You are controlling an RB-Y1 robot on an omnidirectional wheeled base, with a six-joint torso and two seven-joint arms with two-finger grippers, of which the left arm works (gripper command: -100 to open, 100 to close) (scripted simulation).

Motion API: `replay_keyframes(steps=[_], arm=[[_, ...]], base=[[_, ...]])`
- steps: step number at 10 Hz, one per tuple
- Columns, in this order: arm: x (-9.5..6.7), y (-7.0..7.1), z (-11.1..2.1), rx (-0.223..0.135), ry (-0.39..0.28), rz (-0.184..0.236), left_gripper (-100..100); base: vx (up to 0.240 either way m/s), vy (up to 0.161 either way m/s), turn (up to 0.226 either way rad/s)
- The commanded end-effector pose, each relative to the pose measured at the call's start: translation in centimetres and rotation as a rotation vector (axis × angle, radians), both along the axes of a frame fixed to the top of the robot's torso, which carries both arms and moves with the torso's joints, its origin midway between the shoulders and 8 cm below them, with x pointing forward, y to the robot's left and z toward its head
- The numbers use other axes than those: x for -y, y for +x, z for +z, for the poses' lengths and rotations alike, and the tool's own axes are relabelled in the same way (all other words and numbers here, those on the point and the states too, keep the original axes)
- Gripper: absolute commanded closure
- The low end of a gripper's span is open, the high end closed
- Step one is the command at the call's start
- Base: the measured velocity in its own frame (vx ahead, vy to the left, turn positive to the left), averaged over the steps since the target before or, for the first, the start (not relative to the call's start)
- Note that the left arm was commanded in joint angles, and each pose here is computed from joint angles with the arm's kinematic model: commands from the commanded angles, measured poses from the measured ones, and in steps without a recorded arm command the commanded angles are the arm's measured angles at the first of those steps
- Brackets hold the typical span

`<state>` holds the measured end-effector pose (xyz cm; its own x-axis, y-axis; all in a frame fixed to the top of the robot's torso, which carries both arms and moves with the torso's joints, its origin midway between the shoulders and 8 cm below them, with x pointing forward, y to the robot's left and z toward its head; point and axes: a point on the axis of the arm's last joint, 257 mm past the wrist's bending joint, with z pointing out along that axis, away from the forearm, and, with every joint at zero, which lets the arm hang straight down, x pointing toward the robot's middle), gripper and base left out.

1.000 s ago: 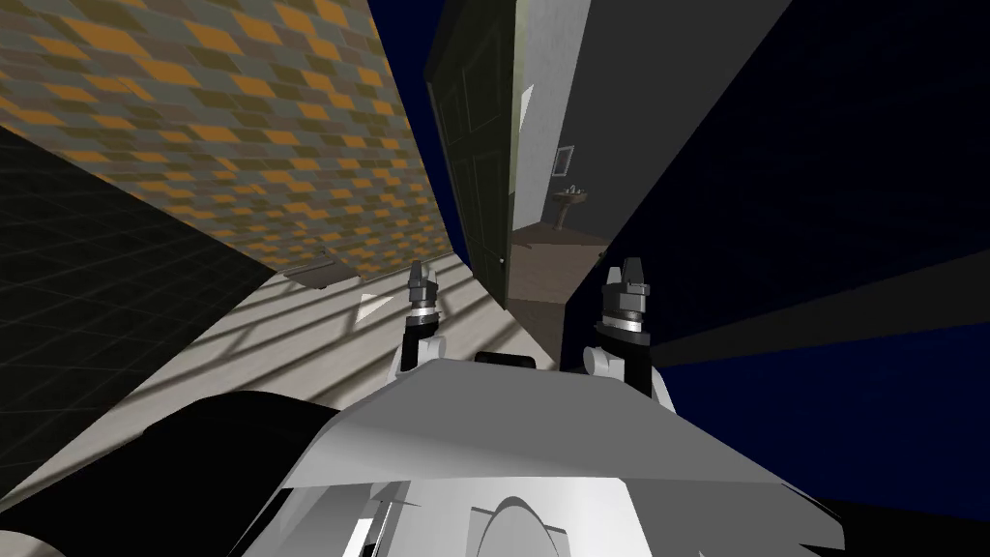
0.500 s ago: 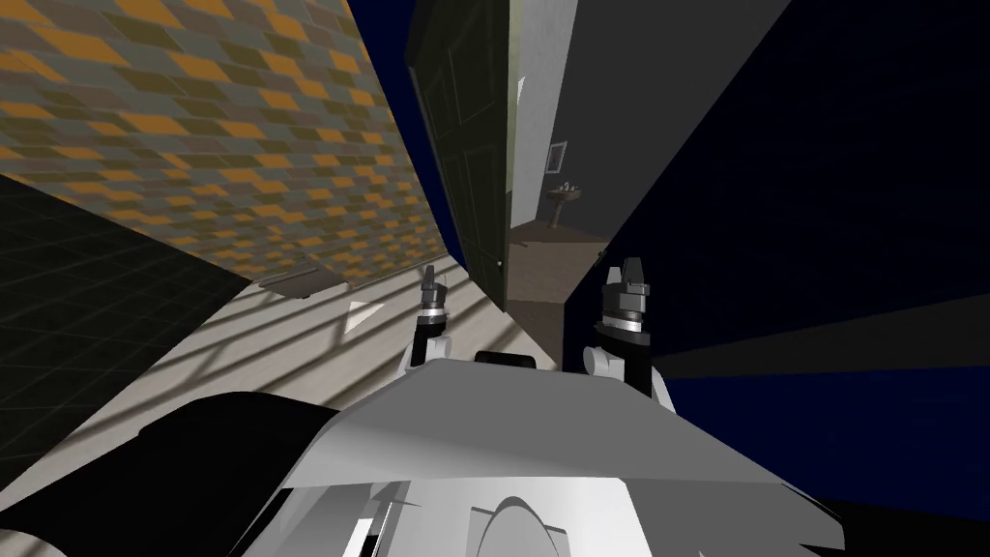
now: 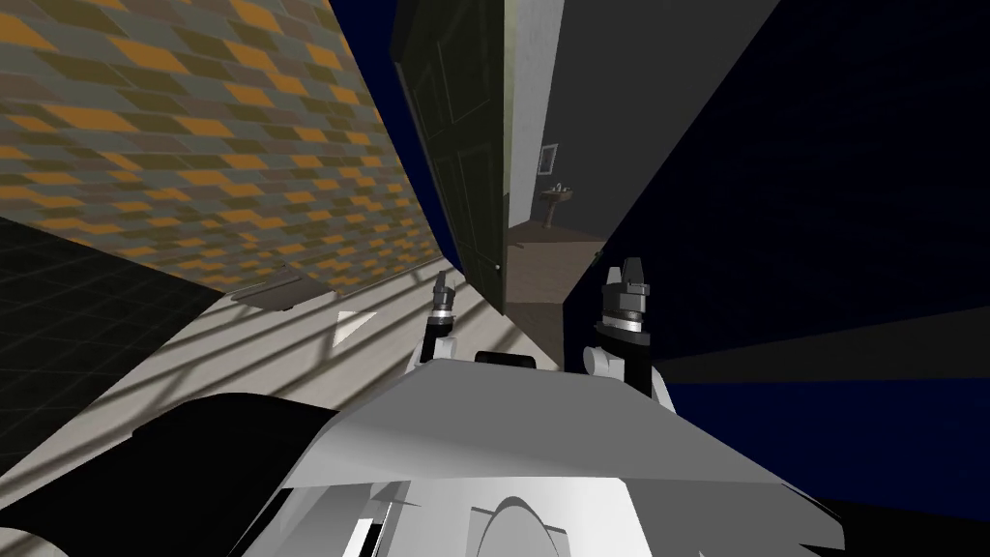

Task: Push the door open

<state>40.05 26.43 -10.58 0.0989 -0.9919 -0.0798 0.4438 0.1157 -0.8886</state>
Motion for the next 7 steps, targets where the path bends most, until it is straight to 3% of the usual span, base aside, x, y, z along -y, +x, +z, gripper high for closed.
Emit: replay_keyframes(steps=[1,3,7], arm=[[0.9,0.4,-1.4,-0.022,-0.005,-0.021,-100],[1.4,0.6,-2.3,-0.035,-0.008,-0.035,-100],[3.5,1.6,-6.1,-0.093,-0.019,-0.089,-100]], base=[[0.089,0.088,-0.119],[0.077,0.065,-0.080],[0.066,0.066,-0.112]])
